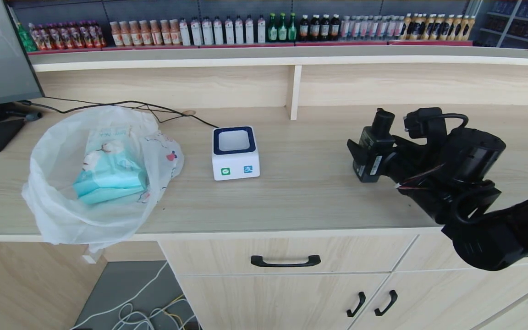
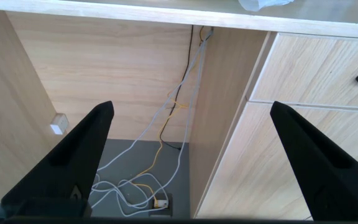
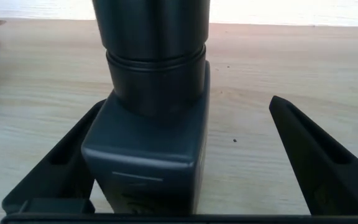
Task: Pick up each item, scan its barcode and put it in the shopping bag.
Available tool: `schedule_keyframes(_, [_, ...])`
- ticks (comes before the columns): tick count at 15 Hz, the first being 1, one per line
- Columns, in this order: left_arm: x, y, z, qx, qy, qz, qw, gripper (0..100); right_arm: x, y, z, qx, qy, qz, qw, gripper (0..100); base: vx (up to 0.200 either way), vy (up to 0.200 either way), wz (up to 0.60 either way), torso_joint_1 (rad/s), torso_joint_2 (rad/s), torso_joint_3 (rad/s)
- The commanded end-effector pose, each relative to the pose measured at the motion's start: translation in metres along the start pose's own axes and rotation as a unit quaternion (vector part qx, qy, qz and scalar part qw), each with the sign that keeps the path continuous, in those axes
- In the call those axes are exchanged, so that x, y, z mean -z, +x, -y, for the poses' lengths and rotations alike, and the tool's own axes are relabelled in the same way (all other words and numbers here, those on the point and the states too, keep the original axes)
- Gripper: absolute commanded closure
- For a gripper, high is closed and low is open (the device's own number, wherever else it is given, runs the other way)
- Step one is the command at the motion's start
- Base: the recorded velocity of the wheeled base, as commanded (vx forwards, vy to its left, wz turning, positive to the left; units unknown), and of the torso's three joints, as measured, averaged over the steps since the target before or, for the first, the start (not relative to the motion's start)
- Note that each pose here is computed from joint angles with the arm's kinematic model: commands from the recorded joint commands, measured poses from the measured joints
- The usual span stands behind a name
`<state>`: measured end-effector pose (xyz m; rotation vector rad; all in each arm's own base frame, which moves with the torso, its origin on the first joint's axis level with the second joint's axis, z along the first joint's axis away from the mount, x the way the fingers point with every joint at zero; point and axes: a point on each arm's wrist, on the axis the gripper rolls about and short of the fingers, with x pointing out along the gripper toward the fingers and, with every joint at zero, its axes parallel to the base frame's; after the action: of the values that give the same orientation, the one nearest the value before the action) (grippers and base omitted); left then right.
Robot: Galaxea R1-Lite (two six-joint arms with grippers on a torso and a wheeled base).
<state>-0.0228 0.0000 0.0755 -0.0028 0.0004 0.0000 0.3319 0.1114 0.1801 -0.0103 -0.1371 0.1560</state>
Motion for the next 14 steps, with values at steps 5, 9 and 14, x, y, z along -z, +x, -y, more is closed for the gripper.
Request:
schedule_keyframes(5, [0.0, 0.0, 0.0, 0.0, 0.0, 0.0, 1.0, 0, 0.0083, 0.0011, 0.0005, 0.007, 0.009, -0.005, 1.0, 0, 0.0, 0.0, 0.0, 0.0, 0.0, 0.0])
schedule_keyframes(9, [0.0, 0.0, 0.0, 0.0, 0.0, 0.0, 1.0, 0, 0.0081, 0.0037, 0.0001, 0.008, 0.006, 0.001, 1.0, 100, 0.0, 0.0, 0.0, 0.0, 0.0, 0.0])
schedule_keyframes(14, [0.0, 0.0, 0.0, 0.001, 0.0, 0.0, 1.0, 0, 0.0041, 0.0027, -0.0002, 0.006, 0.004, 0.007, 1.0, 100, 0.0, 0.0, 0.0, 0.0, 0.0, 0.0])
